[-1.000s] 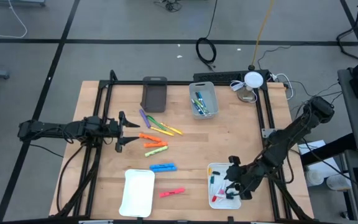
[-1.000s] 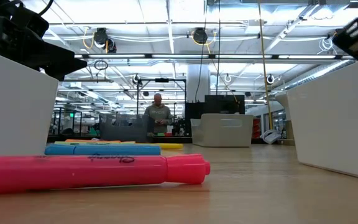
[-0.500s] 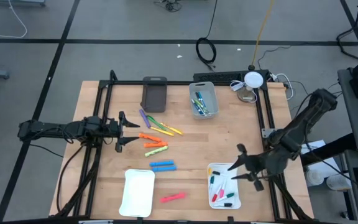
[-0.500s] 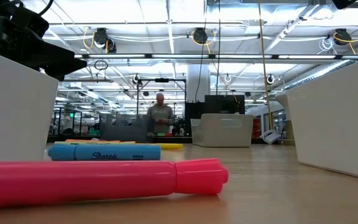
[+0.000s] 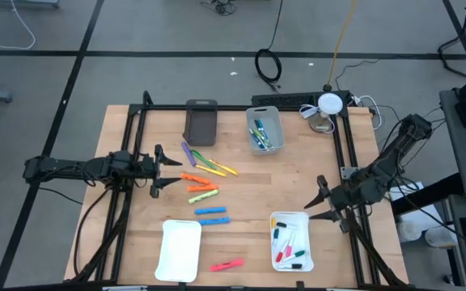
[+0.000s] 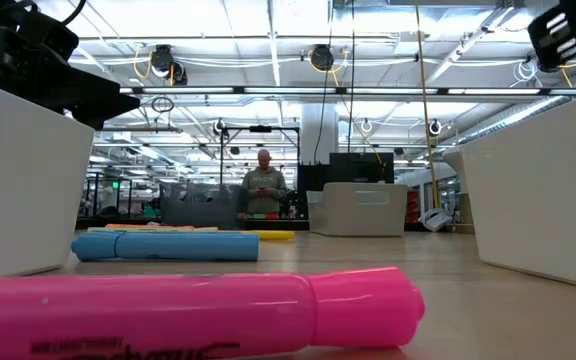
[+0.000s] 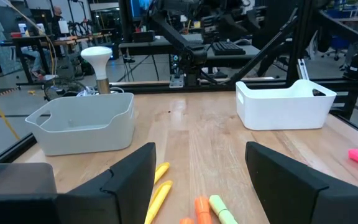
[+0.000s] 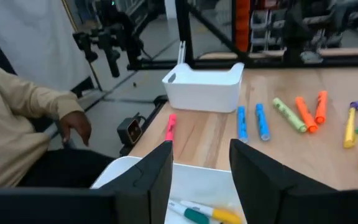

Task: Pick & Place Markers
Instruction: Put the pink marker pen into the left white bin

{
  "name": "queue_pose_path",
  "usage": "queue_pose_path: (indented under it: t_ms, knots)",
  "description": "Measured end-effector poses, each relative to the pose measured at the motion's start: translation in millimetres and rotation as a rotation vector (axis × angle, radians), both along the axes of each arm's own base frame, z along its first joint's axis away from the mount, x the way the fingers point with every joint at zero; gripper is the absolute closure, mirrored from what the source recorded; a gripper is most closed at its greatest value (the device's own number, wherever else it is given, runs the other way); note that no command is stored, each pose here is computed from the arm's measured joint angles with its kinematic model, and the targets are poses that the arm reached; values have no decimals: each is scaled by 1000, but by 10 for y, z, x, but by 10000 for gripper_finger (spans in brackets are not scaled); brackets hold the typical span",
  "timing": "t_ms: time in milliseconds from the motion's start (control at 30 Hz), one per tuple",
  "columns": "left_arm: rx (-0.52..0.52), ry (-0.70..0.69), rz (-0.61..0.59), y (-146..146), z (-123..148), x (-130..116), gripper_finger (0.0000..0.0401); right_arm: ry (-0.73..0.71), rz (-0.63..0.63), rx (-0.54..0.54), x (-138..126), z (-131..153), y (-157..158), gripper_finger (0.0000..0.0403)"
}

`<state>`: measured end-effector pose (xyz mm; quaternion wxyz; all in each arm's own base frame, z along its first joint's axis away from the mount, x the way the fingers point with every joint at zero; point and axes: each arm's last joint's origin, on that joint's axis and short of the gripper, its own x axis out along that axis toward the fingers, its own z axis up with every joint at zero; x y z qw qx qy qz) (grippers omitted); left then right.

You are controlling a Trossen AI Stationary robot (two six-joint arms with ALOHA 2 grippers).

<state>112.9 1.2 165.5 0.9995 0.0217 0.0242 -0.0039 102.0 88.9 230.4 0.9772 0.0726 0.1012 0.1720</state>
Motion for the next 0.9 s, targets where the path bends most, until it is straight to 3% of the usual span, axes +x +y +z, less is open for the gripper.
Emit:
queue_pose_path:
  t_ms: [300,433,633,900]
  knots:
    - [0,0,0,0,0,0,150,-225,-4,85,-148,-509,-158,263]
    - [0,0,0,0,0,0,150,-318,-8,165,-190,-413,-201,264]
    - [0,-2,0,0,2,0,150,-314,44,86,-208,-451,-202,266]
    - [0,-1,0,0,1,0,150,-287,-317,-64,-168,-498,-355,277]
